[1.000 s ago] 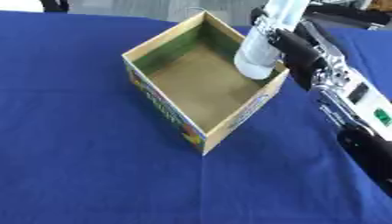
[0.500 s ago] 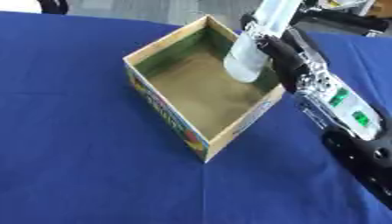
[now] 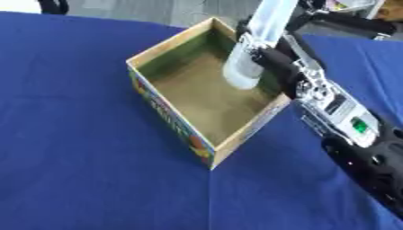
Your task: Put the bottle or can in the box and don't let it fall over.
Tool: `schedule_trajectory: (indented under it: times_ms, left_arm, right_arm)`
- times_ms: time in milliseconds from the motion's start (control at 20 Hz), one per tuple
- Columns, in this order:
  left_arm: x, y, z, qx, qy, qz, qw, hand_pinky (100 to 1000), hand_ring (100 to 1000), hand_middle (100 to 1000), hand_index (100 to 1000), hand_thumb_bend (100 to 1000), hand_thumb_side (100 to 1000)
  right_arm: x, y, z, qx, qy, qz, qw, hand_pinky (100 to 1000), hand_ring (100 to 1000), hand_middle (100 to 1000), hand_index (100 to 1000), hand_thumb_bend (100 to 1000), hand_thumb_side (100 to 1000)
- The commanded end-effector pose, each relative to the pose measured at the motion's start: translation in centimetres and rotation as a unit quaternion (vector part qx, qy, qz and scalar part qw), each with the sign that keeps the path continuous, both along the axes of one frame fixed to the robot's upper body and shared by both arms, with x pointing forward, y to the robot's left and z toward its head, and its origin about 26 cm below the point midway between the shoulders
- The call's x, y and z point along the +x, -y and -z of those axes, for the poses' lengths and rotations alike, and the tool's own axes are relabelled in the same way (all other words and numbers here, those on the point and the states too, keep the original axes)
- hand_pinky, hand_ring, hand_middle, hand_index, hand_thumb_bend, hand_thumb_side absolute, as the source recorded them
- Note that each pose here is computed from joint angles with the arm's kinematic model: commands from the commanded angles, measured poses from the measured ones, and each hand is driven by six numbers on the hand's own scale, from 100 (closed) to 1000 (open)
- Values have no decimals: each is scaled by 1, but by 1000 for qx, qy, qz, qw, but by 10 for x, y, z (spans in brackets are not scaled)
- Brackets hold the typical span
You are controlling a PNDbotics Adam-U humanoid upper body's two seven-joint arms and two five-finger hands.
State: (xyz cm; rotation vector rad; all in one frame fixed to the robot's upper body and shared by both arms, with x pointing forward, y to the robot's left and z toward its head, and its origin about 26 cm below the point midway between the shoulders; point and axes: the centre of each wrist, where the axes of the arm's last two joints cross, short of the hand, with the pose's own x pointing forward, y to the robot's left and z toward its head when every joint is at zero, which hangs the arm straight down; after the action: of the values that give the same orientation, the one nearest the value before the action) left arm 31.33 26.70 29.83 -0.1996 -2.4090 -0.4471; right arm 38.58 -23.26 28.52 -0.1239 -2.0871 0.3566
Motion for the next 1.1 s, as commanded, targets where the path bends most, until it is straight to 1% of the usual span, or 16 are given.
schedule_trajectory:
  times_ms: [50, 100, 150, 200, 350, 500, 750, 950, 1100]
  left_arm:
    - [-5, 1, -9, 5, 20, 2, 1000, 1000, 1000, 1000, 929, 248, 186]
    - [-5, 1, -9, 5, 21, 2, 1000, 1000, 1000, 1000, 929, 248, 185]
    - [-5, 1, -10, 6, 22, 3, 1000, 1000, 1000, 1000, 929, 248, 185]
    - [-5, 1, -10, 6, 23, 3, 1000, 1000, 1000, 1000, 929, 248, 184]
    - [-5, 1, -10, 6, 24, 4, 1000, 1000, 1000, 1000, 929, 250, 185]
    - [-5, 1, -10, 6, 23, 4, 1000, 1000, 1000, 1000, 929, 250, 185]
    - [-5, 0, -9, 7, 22, 2, 1000, 1000, 1000, 1000, 929, 252, 186]
    - [-5, -1, -9, 8, 21, 0, 1000, 1000, 1000, 1000, 929, 252, 187]
    - [-5, -1, -8, 9, 20, -1, 1000, 1000, 1000, 1000, 929, 251, 189]
  right_arm:
    - [-2, 5, -10, -28, 15, 6, 999, 1000, 1000, 1000, 914, 100, 402]
    - [-1, 6, -10, -36, 13, 8, 999, 1000, 1000, 1000, 931, 100, 393]
    - [-1, 6, -9, -45, 9, 9, 999, 1000, 1000, 1000, 988, 100, 365]
    - [-1, 6, -8, -54, 6, 9, 998, 1000, 1000, 1000, 1000, 100, 362]
    - [0, 6, -6, -77, -5, 11, 997, 1000, 1000, 1000, 1000, 100, 348]
    - [0, 6, -6, -95, -13, 7, 995, 1000, 1000, 1000, 1000, 100, 379]
    - [-2, 5, -6, -114, -31, -18, 993, 1000, 1000, 1000, 1000, 100, 431]
    - [-3, 7, -6, -124, -42, -33, 991, 1000, 1000, 1000, 1000, 100, 439]
    - [-5, 6, -7, -134, -45, -43, 989, 1000, 1000, 1000, 1000, 100, 427]
